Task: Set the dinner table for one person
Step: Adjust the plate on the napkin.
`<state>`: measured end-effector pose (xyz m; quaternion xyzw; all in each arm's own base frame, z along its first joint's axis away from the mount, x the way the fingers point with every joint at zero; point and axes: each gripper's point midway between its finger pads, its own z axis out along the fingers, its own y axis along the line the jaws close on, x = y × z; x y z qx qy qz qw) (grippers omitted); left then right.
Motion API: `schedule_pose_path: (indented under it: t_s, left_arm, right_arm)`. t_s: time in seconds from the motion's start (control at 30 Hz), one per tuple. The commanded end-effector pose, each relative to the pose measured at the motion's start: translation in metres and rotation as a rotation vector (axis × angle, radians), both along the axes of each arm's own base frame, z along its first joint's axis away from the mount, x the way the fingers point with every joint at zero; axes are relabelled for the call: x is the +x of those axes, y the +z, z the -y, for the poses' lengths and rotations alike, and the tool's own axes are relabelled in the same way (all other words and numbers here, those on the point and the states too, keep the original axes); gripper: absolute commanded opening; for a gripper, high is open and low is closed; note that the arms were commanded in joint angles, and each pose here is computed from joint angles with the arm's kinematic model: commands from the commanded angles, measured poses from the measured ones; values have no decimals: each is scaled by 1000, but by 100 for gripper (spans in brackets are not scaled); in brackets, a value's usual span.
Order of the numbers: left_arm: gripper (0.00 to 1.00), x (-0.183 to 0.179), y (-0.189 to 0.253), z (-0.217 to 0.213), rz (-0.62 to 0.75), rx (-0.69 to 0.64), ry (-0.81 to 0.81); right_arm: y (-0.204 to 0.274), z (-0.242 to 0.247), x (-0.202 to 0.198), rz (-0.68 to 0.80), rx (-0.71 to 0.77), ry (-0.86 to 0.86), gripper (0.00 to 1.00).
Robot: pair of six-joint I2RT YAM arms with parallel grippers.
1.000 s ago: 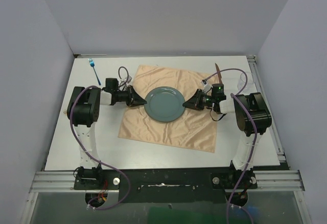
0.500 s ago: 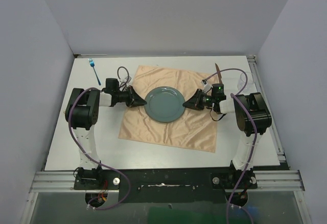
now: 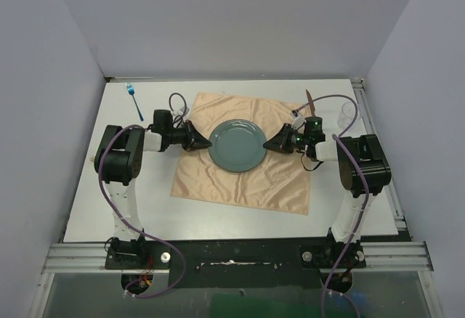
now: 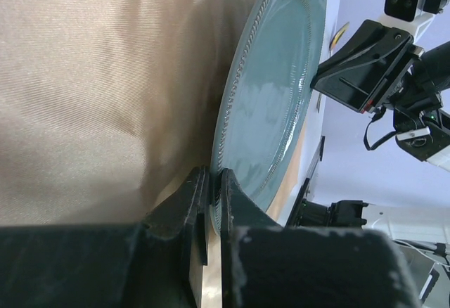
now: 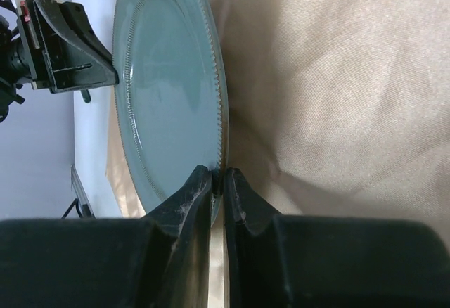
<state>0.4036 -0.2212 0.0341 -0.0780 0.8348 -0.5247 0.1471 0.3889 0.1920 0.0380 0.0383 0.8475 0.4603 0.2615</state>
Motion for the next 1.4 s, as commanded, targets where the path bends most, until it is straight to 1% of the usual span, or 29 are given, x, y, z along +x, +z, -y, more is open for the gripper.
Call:
schedule_pose_path:
  t_s: [0.0, 0.27, 0.5, 0.77, 1.0, 1.37]
  left_arm:
    - [0, 18, 63, 10, 178, -71, -22]
    - [0, 22, 81, 21, 205, -102, -48]
    - [0, 20, 77, 40, 202, -118, -95]
    - [0, 15, 61, 52, 169, -111, -130]
    - [0, 10, 40, 50, 132, -74, -150]
    - [0, 5, 16, 51, 92, -61, -165]
  right_arm:
    - [47, -2, 14, 170, 14, 13, 0]
    - [50, -1, 12, 169, 3, 17, 0]
    - [50, 5, 8, 163, -32, 6, 0]
    - [44, 14, 4, 138, -54, -10, 0]
    - [36, 14, 1, 112, -53, -6, 0]
    - [31, 14, 1, 100, -56, -8, 0]
